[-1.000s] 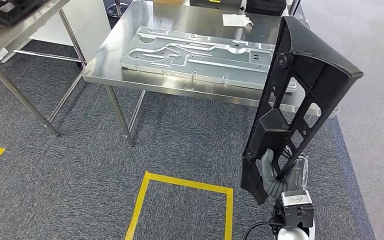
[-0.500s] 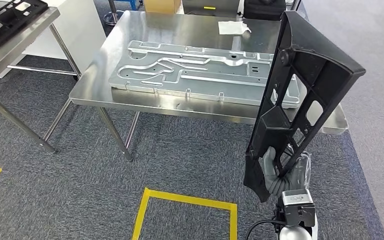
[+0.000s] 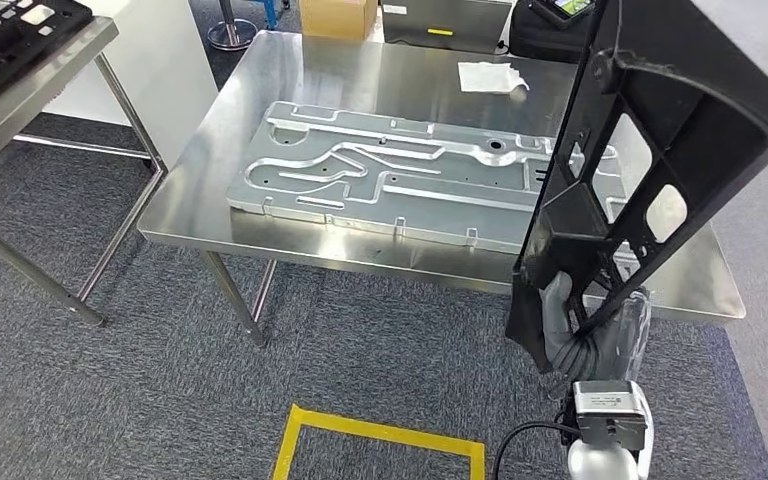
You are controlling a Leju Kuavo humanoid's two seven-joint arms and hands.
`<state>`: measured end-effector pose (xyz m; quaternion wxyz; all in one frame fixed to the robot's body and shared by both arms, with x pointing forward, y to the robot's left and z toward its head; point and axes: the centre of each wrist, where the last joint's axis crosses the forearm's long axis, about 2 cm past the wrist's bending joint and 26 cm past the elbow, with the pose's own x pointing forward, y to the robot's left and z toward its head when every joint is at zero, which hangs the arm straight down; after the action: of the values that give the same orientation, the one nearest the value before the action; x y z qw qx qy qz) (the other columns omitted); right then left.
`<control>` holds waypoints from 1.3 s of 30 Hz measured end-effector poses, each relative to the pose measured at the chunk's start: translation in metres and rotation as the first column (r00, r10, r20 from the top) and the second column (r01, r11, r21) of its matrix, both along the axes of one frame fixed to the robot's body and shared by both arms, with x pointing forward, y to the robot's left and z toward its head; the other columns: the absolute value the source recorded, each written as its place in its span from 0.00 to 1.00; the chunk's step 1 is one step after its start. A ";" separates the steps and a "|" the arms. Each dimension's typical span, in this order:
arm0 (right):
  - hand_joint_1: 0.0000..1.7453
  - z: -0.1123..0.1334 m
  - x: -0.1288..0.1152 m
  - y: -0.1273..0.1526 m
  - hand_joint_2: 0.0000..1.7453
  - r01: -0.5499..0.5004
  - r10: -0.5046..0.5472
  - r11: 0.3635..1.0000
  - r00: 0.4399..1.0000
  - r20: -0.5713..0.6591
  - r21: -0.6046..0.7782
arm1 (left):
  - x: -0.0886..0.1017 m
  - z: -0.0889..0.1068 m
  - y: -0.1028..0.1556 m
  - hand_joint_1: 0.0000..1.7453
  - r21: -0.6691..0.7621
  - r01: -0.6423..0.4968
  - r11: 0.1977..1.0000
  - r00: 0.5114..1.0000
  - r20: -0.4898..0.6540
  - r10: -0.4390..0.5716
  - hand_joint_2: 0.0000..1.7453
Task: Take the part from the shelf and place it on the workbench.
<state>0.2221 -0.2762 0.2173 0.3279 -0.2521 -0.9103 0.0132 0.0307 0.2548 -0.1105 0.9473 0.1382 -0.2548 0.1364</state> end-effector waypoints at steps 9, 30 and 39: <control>1.00 0.018 0.018 -0.006 1.00 0.002 0.000 1.000 0.998 0.058 -0.027 | 0.009 0.001 -0.003 0.00 -0.010 -0.022 1.000 1.000 0.014 0.022 1.00; 1.00 0.045 0.083 0.001 1.00 0.157 -0.152 0.983 0.987 0.057 -0.097 | 0.009 0.001 -0.004 0.00 0.000 -0.066 0.998 0.998 0.012 0.066 1.00; 1.00 0.066 0.152 0.020 1.00 0.166 -0.169 0.943 0.986 0.016 -0.287 | 0.011 0.001 -0.003 0.00 -0.011 -0.047 0.999 0.998 0.031 0.047 1.00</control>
<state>0.3742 -0.2560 0.2836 0.2918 -0.3734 -0.8726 0.1183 0.0419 0.2516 -0.1092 0.9405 0.1373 -0.2654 0.1618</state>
